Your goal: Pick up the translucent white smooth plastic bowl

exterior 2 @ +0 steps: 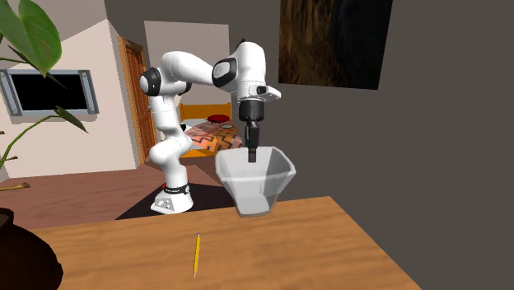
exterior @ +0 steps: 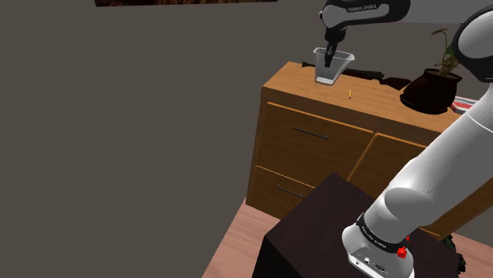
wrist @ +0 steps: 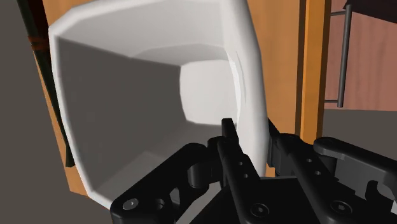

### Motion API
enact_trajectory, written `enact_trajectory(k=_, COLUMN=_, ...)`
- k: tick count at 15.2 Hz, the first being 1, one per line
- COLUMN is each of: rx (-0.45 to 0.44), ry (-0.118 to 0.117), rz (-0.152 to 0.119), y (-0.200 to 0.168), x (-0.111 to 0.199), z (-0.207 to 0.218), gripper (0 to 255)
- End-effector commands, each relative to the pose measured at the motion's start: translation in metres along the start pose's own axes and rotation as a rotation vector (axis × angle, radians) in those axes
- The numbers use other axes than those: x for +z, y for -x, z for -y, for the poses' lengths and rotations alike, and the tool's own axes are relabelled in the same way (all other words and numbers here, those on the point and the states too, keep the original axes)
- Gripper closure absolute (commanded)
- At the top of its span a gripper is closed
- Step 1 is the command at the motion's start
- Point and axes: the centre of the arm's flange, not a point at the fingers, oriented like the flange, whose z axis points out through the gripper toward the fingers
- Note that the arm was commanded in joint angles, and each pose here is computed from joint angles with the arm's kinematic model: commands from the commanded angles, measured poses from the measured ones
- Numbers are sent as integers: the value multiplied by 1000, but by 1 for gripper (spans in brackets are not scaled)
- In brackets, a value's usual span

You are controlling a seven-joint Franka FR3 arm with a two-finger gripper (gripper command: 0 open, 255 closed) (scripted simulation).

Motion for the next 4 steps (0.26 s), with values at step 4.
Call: enact_trajectory(k=4, rx=1, ry=1, rz=-1, y=2, x=-18, z=-6, gripper=255)
